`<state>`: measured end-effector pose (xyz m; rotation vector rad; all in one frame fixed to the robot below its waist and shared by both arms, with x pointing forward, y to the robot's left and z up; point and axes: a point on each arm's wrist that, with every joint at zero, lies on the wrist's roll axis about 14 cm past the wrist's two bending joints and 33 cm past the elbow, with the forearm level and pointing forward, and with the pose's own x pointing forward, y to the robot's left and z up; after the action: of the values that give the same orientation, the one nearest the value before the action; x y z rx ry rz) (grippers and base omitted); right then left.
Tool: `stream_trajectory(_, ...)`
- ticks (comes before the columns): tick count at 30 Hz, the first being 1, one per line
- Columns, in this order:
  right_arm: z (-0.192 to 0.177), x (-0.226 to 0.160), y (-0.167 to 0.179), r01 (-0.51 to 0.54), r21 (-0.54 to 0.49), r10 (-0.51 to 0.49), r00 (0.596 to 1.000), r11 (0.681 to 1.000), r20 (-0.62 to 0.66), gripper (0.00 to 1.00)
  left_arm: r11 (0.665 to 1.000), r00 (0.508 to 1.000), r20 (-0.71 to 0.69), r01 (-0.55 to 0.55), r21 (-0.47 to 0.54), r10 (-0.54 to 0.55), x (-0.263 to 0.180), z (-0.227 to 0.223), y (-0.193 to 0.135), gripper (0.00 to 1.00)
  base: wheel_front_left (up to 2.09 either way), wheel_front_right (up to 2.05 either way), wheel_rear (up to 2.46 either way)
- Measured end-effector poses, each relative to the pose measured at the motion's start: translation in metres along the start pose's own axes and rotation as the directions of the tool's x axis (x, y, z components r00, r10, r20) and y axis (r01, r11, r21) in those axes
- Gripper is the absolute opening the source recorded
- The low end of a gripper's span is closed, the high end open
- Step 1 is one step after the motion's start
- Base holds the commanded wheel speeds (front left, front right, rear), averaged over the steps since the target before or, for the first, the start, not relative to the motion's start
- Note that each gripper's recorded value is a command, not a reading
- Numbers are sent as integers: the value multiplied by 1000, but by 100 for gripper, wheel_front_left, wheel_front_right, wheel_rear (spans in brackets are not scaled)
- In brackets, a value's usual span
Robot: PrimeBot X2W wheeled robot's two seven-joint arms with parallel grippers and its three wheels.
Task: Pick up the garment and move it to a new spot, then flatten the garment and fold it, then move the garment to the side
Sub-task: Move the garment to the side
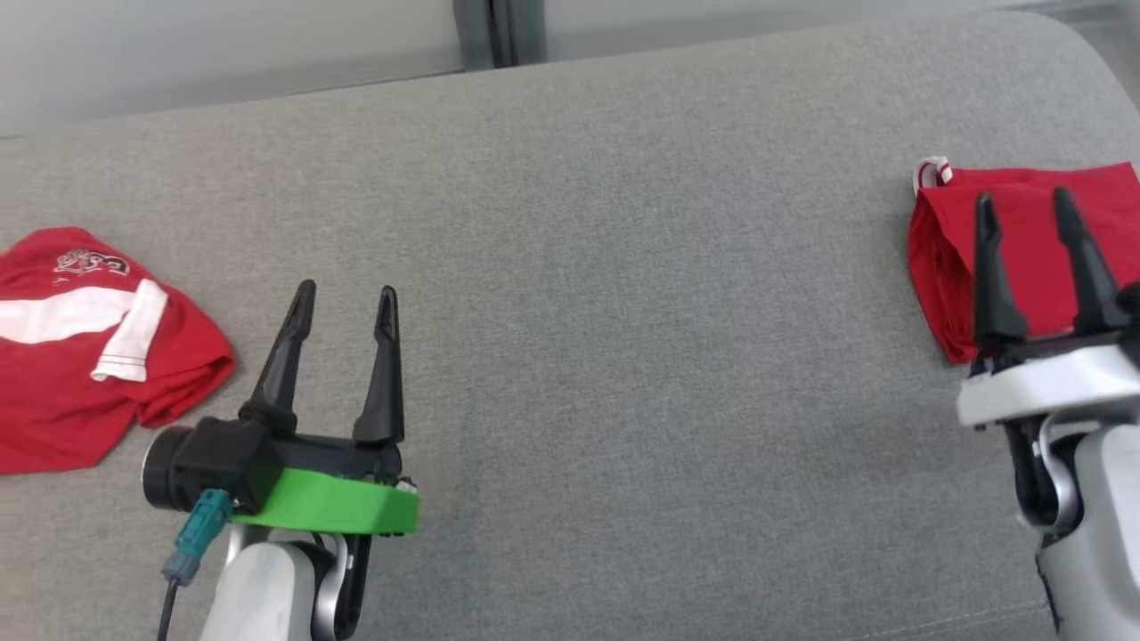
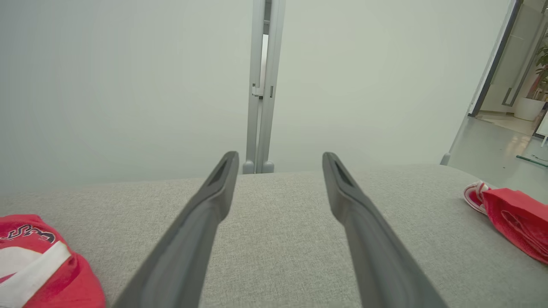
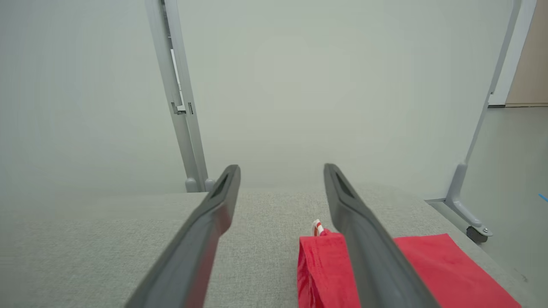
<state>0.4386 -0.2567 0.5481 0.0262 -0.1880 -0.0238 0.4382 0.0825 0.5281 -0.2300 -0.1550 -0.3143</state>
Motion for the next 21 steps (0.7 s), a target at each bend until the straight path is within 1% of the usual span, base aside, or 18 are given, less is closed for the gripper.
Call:
stream_trajectory(1, 0, -5, 9, -19, 4, 19, 1000, 1000, 2, 100, 1000, 1000, 3, -13, -3, 13, -5, 3, 2, 100, 0, 0, 0)
stream_trajectory(3, -1, -14, 28, -35, 64, 35, 999, 997, 7, 100, 999, 999, 7, -52, 2, 52, -16, 8, 9, 100, 0, 0, 0)
stream_trajectory(5, -2, -22, 46, -63, 96, 62, 998, 993, 9, 100, 997, 996, 11, -83, 5, 83, -26, 13, 15, 100, 0, 0, 0)
stream_trajectory(9, 9, -34, 69, -95, 154, 89, 995, 984, 45, 100, 991, 991, 8, -136, 15, 136, -48, 17, 24, 100, 0, 0, 0)
stream_trajectory(15, 17, -45, 90, -126, 229, 113, 991, 965, 69, 100, 986, 986, -4, -168, 16, 168, -70, 16, 25, 100, 0, 0, 0)
stream_trajectory(21, 18, -47, 98, -142, 241, 128, 989, 960, 73, 100, 985, 985, -6, -174, 18, 175, -75, 17, 24, 100, 0, 0, 0)
